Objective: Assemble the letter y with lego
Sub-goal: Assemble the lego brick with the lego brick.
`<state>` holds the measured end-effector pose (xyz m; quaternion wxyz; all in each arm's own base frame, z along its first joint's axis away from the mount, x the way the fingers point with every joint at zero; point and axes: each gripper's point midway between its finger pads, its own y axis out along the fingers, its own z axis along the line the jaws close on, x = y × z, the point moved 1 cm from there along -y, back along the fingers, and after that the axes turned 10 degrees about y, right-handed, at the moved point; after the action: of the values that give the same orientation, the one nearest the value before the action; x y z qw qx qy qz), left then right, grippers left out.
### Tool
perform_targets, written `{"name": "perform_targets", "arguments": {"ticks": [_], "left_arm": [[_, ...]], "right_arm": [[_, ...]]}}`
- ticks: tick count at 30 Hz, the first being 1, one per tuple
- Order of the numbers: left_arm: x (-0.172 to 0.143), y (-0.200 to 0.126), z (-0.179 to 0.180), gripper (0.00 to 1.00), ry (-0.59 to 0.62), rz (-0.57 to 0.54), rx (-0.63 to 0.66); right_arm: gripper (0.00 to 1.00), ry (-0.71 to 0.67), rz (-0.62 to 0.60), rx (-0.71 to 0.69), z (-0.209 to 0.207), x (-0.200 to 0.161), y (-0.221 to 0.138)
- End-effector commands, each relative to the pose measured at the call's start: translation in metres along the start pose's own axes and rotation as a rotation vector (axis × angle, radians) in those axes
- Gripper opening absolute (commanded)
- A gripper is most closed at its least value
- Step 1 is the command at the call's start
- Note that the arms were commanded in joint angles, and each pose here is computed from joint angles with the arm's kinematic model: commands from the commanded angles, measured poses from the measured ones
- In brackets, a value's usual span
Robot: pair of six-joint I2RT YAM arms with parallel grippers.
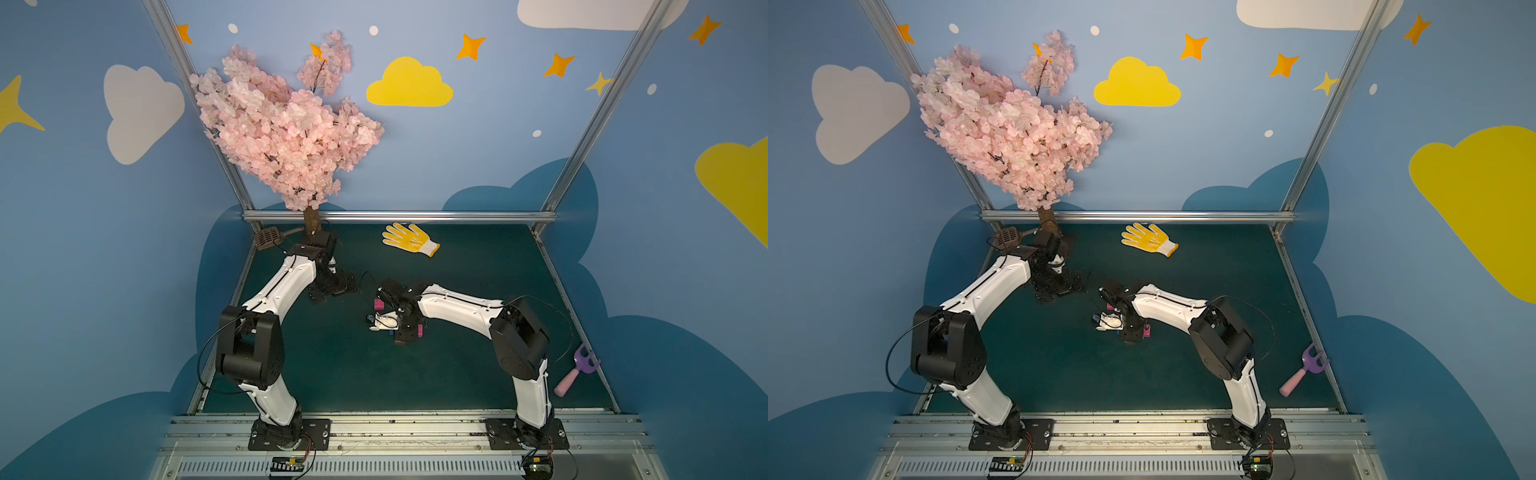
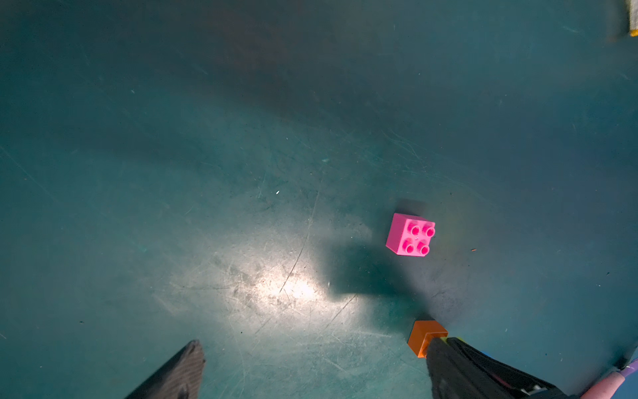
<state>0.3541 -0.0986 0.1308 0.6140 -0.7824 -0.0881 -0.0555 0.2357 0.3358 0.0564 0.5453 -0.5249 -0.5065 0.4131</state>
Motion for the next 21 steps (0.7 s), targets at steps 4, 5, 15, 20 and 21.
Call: {"name": "perform_targets", "arguments": {"ticks": [4,5,15,20,21], "left_arm": [[-0.005,-0.002,0.001,1.0,-0.01,0.012,-0.012],[-0.005,-0.002,0.001,1.0,-0.011,0.012,-0.012],[-0.006,-0.002,0.0,1.0,-0.016,0.011,-0.022],[-0.006,-0.001,-0.001,1.0,-0.019,0.01,-0.028],[-0.006,-0.002,-0.001,1.0,-0.019,0.009,-0.027]], "right_arm": [[0.0,-0.018,0.074,0.036,0.008,-0.01,0.016],[0.0,-0.022,0.078,0.036,0.008,-0.01,0.017],[0.0,-0.027,0.128,0.023,0.0,-0.022,0.022],[0.0,-0.034,0.136,0.033,-0.002,-0.023,0.023],[0.0,-0.034,0.137,0.035,-0.002,-0.024,0.023]]}}
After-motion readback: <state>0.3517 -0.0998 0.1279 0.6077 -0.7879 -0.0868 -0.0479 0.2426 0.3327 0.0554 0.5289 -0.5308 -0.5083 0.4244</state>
